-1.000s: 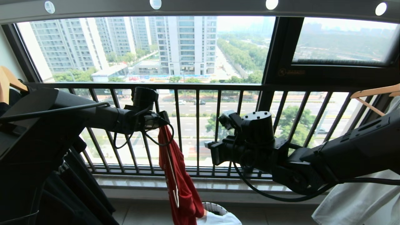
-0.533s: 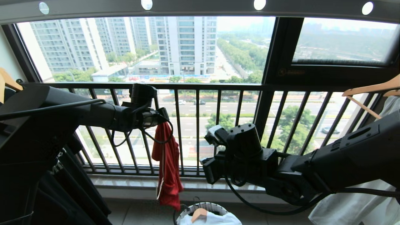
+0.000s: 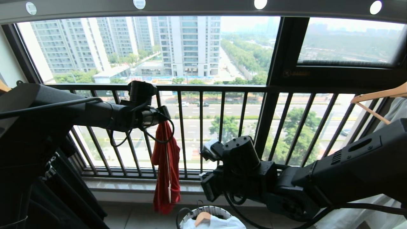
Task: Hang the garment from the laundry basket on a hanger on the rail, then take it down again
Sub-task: Take the clothes off the clothes rack
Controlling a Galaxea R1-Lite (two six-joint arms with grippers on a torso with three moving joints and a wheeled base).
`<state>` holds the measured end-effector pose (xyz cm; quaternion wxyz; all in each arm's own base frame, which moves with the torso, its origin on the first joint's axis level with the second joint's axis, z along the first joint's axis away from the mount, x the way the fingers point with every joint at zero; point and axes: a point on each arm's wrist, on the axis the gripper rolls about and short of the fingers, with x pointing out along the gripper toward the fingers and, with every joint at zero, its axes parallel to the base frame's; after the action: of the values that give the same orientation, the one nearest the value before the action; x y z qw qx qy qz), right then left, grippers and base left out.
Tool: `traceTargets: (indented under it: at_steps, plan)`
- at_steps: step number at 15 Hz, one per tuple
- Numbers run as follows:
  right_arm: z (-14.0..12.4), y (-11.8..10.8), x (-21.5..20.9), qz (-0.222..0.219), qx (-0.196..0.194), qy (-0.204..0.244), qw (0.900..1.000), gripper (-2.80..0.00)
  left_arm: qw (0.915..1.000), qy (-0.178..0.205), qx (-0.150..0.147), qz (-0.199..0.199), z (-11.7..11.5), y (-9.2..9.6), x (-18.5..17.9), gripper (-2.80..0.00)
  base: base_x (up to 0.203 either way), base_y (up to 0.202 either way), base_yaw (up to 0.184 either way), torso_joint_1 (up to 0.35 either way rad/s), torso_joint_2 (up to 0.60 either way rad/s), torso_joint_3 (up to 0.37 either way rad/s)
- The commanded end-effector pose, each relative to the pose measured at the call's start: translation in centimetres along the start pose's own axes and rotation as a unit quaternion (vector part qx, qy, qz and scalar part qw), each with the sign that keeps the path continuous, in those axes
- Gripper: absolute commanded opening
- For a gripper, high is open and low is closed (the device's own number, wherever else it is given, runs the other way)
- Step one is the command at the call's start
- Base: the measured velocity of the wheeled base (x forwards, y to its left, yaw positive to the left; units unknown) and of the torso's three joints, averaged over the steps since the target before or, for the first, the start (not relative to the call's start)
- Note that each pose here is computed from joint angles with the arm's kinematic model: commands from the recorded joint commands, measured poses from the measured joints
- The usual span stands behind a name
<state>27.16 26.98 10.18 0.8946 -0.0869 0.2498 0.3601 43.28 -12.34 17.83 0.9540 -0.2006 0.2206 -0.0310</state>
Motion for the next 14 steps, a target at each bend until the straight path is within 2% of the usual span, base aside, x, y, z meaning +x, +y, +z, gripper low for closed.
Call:
traceTargets:
  at_steps: [1,2,4,5,11,14]
  plan:
    - [-0.7,0.4,0.5,0.000,-0.011,0.014,1.000,-2.80,1.0000,-0.006,-0.003,-0.001,0.3,0.0,-0.2,-2.80,0.000,0.000,0.000,0.000,0.00,0.000]
    - [-1.1,0.6,0.8,-0.009,-0.027,0.023,0.999,-2.80,1.0000,-0.008,-0.003,-0.002,0.5,0.0,-0.4,-2.80,0.000,0.000,0.000,0.000,0.00,0.000]
    - [-1.6,1.1,1.1,-0.013,-0.035,0.032,0.999,-2.80,0.9998,-0.012,-0.014,-0.005,0.8,-0.1,-0.6,-2.80,0.000,0.000,0.000,0.000,0.00,0.000]
    - [-1.8,1.4,1.2,-0.011,-0.037,0.035,0.999,0.00,0.9997,-0.014,-0.020,-0.006,0.9,-0.2,-0.7,-2.80,0.000,0.000,0.000,0.000,0.00,0.000]
    - [-3.4,3.2,3.0,0.008,-0.050,0.054,0.997,0.00,0.9994,-0.025,-0.024,-0.010,1.8,-0.3,-1.6,-2.80,0.000,0.000,0.000,0.000,0.00,0.000]
    - [-3.8,4.1,4.1,0.017,-0.054,0.023,0.998,0.00,0.9991,-0.032,-0.026,-0.009,2.3,-0.1,-1.9,-2.80,0.000,0.000,0.000,0.000,0.00,0.000]
